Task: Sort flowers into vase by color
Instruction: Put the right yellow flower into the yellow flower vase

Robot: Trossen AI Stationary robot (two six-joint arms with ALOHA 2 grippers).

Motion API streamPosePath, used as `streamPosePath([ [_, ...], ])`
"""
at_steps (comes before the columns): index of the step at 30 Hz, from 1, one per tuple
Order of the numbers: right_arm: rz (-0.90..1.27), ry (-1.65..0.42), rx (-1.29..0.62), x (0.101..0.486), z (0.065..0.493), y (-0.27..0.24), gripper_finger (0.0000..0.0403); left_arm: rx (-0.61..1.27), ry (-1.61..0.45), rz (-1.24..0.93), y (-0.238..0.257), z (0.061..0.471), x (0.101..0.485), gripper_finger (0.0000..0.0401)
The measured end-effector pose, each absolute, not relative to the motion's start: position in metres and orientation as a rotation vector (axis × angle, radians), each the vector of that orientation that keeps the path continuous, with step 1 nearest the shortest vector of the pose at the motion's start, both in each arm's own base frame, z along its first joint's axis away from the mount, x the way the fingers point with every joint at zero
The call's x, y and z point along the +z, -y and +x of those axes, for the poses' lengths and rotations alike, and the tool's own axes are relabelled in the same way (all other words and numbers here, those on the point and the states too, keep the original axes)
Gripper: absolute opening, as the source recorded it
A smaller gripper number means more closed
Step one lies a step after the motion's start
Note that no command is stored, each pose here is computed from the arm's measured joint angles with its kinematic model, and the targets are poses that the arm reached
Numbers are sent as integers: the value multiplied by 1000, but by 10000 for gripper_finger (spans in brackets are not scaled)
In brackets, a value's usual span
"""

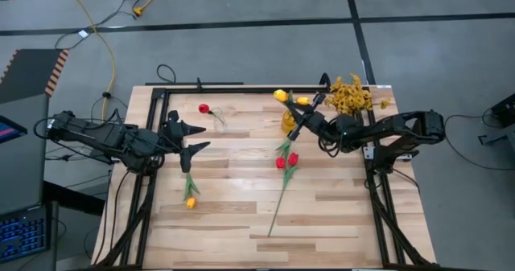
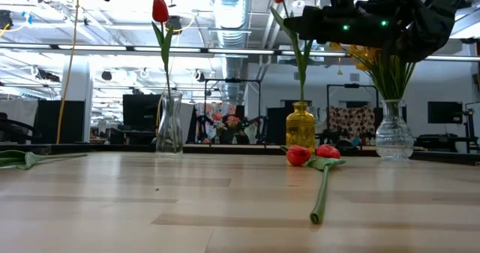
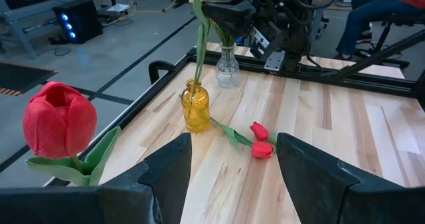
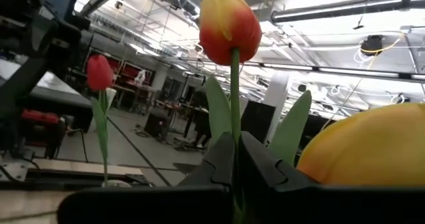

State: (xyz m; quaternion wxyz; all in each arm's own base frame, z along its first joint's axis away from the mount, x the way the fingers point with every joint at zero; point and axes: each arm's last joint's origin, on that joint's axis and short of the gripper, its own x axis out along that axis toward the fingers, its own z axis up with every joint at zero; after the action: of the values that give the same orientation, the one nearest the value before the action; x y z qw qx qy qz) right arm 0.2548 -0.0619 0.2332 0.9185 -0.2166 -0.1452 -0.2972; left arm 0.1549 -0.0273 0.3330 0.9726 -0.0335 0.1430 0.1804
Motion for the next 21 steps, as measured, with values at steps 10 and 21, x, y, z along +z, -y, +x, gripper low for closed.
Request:
streamPosePath([
  [10,-463,270,-610,231,256,62,41,364,-289,-68,27,155,333,208],
  [21,-464,259,-610,230,256,63,90,364,-289,-69,27,155,333,208],
])
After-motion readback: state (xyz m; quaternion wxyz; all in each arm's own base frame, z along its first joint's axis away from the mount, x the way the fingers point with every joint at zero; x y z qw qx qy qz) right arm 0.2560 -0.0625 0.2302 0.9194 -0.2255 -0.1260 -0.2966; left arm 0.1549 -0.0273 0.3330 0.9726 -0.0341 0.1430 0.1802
